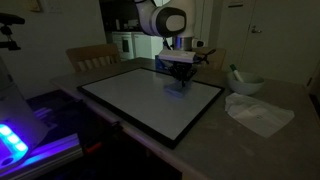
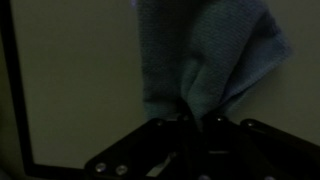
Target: Use the towel to wipe the whiteboard
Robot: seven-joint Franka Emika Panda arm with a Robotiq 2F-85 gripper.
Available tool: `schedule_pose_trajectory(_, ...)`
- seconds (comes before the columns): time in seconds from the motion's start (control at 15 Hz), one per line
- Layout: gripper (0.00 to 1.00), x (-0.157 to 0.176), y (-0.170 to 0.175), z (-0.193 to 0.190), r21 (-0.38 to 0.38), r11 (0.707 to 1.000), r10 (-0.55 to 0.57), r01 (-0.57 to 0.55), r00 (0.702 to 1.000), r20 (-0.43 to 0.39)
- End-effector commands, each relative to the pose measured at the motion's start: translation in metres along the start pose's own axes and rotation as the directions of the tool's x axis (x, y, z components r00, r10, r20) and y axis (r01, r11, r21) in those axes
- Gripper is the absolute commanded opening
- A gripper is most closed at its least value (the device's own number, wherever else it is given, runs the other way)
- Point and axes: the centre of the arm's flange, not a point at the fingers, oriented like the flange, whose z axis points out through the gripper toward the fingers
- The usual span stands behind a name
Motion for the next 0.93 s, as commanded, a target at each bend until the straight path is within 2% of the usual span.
schedule_pose_trajectory(0.0, 0.03, -0.002, -0.008, 0.009, 0.007, 1.000, -0.013, 0.014, 0.999, -0.035)
schedule_pose_trajectory(0.27, 0.03, 0.012, -0.018, 0.013, 0.003, 0.999, -0.046, 0.047, 0.996, -0.072)
schedule_pose_trajectory(0.4, 0.03, 0.022, -0.023, 0.010, 0.013, 0.999, -0.045, 0.046, 0.997, -0.065)
schedule_pose_trajectory(0.73, 0.03, 0.032, -0.033, -0.001, 0.070, 0.997, -0.032, 0.030, 0.999, 0.020)
schedule_pose_trajectory(0.87, 0.03, 0.024, -0.039, -0.002, 0.083, 0.996, -0.017, 0.011, 0.998, 0.064)
